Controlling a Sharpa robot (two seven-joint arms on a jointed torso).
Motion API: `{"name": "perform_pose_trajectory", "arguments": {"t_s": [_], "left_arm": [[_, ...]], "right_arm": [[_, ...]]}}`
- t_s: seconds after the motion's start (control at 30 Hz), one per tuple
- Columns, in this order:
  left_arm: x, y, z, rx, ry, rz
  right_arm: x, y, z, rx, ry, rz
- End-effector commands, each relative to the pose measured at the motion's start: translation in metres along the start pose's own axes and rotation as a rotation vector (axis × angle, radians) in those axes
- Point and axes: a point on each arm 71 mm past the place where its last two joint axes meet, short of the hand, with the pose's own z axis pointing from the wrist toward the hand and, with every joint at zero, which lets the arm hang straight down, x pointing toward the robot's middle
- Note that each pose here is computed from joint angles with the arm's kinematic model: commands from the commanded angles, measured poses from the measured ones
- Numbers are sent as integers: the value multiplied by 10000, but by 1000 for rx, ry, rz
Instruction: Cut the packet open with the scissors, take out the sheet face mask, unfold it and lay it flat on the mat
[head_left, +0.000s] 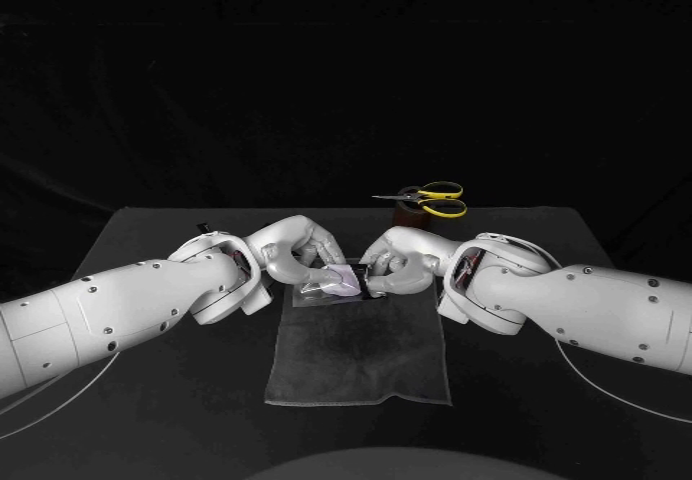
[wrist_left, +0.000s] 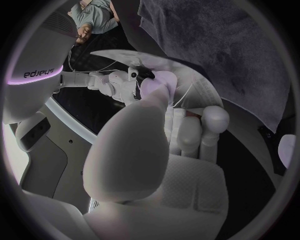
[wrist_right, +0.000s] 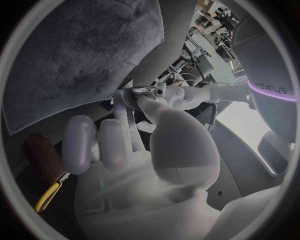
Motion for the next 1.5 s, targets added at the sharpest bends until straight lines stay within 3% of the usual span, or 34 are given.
{"name": "perform_pose_trajectory", "arguments": {"t_s": [0.03, 0.37, 0.73, 0.9, 1.13, 1.5], "left_arm": [[4, -42, 19, 21, -12, -21], [-27, -16, 6, 10, -33, -24], [-70, 55, -19, -46, -56, -15], [-98, 89, -33, -72, -76, -3], [-165, 106, -92, -84, -136, -13], [-253, 51, -256, -123, -243, -127]], "right_arm": [[63, -2, 14, 11, 45, 42], [36, -89, -17, 49, 16, 145], [14, -142, -90, 91, -6, 259], [3, -215, -127, 144, -3, 278], [-27, -319, -179, 222, -18, 258], [-71, -425, -249, 325, -43, 196]]}}
